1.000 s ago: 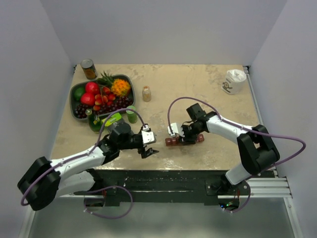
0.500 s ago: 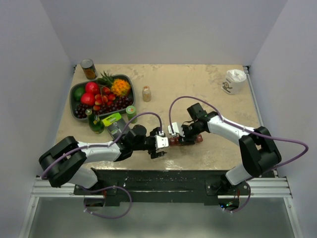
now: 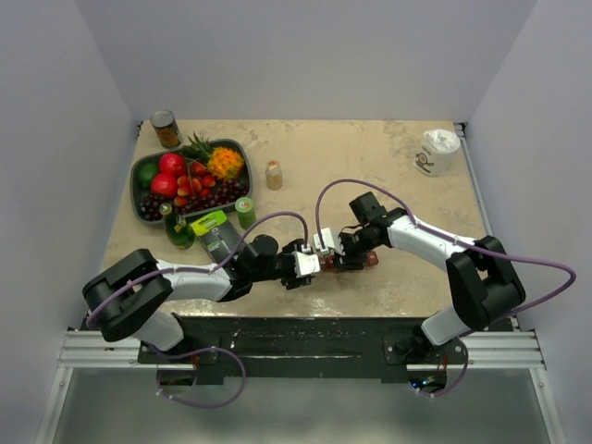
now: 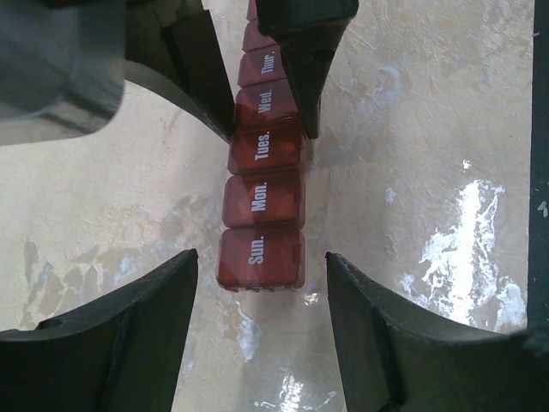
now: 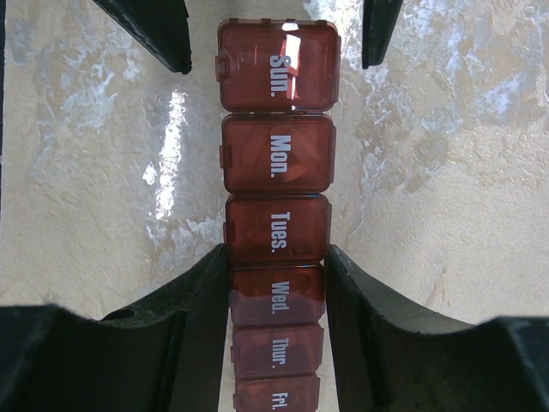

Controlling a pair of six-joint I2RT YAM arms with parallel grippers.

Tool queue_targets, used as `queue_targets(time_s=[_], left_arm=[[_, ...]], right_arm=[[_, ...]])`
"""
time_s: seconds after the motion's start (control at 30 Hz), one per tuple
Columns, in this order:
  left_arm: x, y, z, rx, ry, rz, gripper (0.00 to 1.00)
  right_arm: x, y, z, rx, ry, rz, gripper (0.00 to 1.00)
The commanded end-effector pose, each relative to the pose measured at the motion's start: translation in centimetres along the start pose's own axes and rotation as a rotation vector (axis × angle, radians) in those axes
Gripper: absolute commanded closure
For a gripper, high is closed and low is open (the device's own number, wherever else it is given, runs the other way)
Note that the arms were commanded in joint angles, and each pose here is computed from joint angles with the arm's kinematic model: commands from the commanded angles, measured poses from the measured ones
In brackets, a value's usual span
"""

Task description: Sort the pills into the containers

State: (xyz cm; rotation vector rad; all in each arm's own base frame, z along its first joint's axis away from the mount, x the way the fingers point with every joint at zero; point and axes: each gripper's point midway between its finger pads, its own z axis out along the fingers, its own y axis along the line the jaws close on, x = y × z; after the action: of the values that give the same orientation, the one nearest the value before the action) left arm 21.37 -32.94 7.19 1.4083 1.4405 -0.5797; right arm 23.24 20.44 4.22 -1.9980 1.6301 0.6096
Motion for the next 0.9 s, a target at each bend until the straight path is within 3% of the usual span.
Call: queue_targets(time_s=[0.0, 0.17, 0.4, 0.47, 0.53, 0.57, 0.67, 0.87], left_arm=[[-2.8, 1.2, 0.9, -0.031, -0.079, 0.029, 0.36], [-2.9, 1.1, 1.2, -0.025, -0.078, 0.019, 0.40], [-2.5, 0.8, 2.0, -0.003, -0.044, -0.025, 0.64], [-2.3, 0.8, 2.0, -0.005, -0.036, -0.036, 0.67], [-2.1, 0.8, 1.8, -0.009, -0.030, -0.042, 0.64], [-2.1, 0.8, 1.7, -0.016, -0.032, -0.043, 0.54], [-2.0, 1.1, 1.4, -0.039, -0.035, -0.046, 0.41], [-1.7, 1.6, 1.3, -0.070, -0.020, -0.038, 0.33]], right_arm=[[-2.2, -0.8, -1.0, 0.033, -0.066, -0.034, 1.00], [-2.2, -0.8, -0.9, 0.032, -0.069, -0.034, 1.00], [-2.1, -0.8, -0.9, 0.033, -0.066, -0.032, 1.00], [-2.0, -0.8, -0.9, 0.033, -0.065, -0.030, 1.00], [-2.1, -0.8, -0.9, 0.033, -0.066, -0.034, 1.00], [-2.1, -0.8, -0.9, 0.034, -0.066, -0.032, 1.00], [-2.1, -0.8, -0.9, 0.035, -0.065, -0.033, 1.00], [-2.2, -0.8, -0.9, 0.032, -0.069, -0.032, 1.00]])
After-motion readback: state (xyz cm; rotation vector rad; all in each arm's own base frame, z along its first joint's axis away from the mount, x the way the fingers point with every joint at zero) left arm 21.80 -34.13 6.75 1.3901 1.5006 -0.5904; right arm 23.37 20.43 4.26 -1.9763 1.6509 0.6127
